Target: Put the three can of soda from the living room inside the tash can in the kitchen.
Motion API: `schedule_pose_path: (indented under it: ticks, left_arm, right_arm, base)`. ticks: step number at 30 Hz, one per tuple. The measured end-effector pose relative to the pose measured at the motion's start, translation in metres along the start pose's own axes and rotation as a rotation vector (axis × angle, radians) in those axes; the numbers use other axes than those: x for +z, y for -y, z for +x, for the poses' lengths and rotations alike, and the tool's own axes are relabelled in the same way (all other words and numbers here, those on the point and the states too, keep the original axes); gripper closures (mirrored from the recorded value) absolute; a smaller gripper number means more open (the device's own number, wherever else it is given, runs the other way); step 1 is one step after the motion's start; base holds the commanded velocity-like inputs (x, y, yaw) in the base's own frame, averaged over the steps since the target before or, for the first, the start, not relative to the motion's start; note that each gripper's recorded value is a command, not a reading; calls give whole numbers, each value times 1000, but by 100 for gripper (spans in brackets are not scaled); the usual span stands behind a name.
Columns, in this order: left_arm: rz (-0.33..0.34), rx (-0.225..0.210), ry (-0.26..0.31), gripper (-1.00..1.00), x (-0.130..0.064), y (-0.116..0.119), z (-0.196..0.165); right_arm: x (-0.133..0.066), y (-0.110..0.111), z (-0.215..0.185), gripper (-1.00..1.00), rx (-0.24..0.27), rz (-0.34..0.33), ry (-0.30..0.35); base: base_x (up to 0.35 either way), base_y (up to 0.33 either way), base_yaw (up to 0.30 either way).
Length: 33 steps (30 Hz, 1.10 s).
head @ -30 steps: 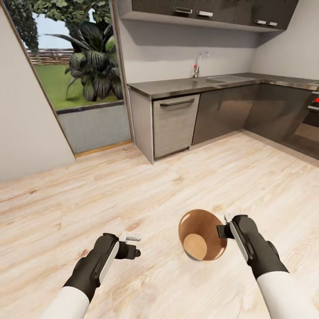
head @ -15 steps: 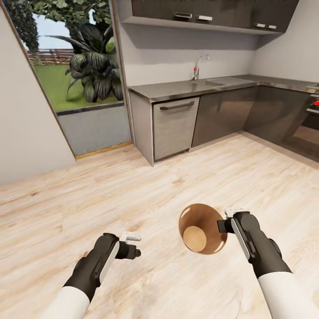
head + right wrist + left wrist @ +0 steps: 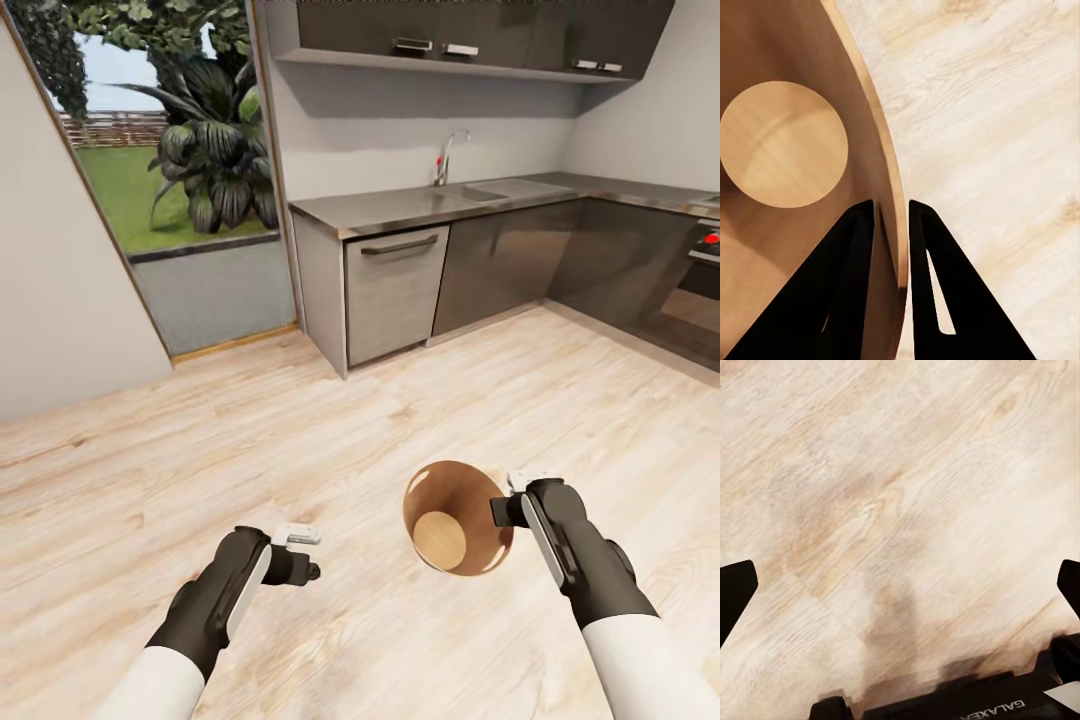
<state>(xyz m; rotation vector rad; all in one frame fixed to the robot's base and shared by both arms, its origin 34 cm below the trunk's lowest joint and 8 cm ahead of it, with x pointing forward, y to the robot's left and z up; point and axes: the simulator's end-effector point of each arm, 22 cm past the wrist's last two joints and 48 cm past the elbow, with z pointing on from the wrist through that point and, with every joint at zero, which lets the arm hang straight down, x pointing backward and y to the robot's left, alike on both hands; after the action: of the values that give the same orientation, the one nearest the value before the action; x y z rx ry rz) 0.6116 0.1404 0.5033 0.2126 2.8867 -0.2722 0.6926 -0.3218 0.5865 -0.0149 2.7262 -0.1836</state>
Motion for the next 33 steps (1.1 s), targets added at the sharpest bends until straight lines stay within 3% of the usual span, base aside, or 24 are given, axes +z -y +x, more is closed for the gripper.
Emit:
schedule_pose_path:
  ticks: [9, 33]
  left_arm:
    - [21, 5, 4, -100, -16, 20, -9]
    - [32, 5, 5, -100, -58, 32, -25]
  right_arm:
    - [-14, 3, -8, 100, 0, 2, -4]
    - [-53, 3, -29, 100, -4, -8, -5]
  base:
    - [0, 0, 0]
    - [0, 0, 0]
